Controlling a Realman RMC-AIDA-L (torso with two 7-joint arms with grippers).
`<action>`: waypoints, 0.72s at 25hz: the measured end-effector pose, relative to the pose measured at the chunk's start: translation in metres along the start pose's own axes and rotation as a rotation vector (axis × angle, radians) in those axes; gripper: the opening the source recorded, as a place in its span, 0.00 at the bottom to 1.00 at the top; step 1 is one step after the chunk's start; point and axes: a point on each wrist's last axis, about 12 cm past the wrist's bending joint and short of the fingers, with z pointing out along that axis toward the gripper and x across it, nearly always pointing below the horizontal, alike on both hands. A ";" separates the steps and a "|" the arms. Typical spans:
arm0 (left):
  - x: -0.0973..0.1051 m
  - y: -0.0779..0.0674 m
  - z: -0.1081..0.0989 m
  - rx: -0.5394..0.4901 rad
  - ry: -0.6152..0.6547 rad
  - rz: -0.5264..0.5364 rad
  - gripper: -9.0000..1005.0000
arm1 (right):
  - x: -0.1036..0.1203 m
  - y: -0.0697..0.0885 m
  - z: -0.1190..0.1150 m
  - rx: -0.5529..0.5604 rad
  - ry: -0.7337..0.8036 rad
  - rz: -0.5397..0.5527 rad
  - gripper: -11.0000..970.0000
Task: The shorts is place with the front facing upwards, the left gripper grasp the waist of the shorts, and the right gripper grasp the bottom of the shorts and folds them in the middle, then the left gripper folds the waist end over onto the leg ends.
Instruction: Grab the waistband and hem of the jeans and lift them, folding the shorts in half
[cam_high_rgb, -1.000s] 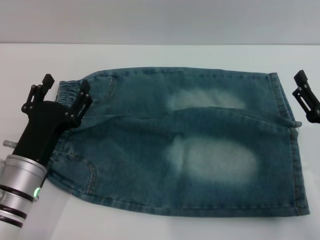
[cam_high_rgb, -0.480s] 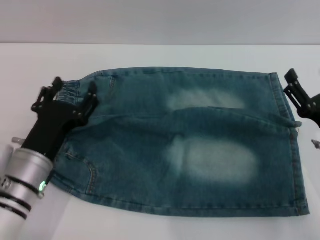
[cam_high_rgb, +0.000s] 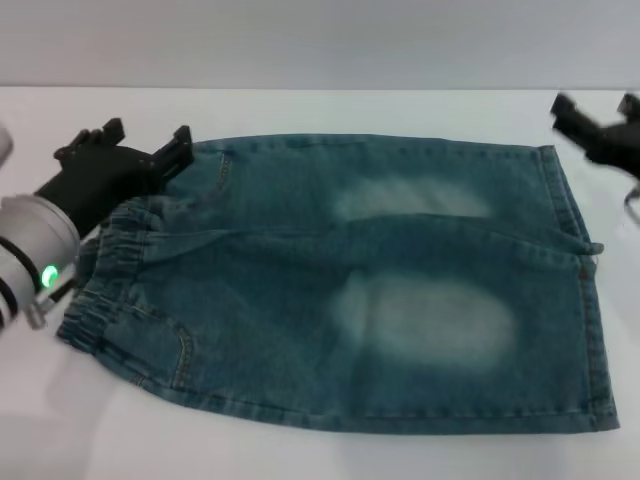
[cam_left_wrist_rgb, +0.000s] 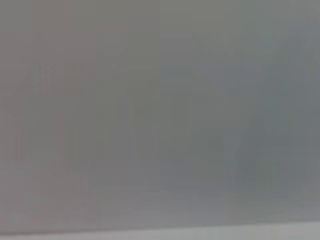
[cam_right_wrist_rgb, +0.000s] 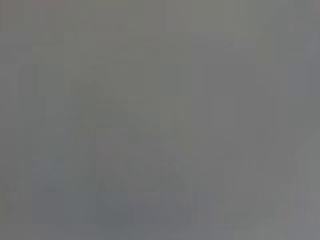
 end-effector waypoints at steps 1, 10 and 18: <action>-0.006 0.002 0.000 -0.007 0.032 -0.003 0.81 | -0.008 0.001 -0.001 0.018 0.034 0.004 0.86; -0.032 0.028 -0.008 -0.039 0.313 -0.090 0.80 | -0.066 -0.001 -0.017 0.197 0.351 -0.003 0.86; -0.030 0.038 -0.015 -0.007 0.555 -0.142 0.79 | -0.067 0.012 -0.027 0.200 0.549 -0.026 0.86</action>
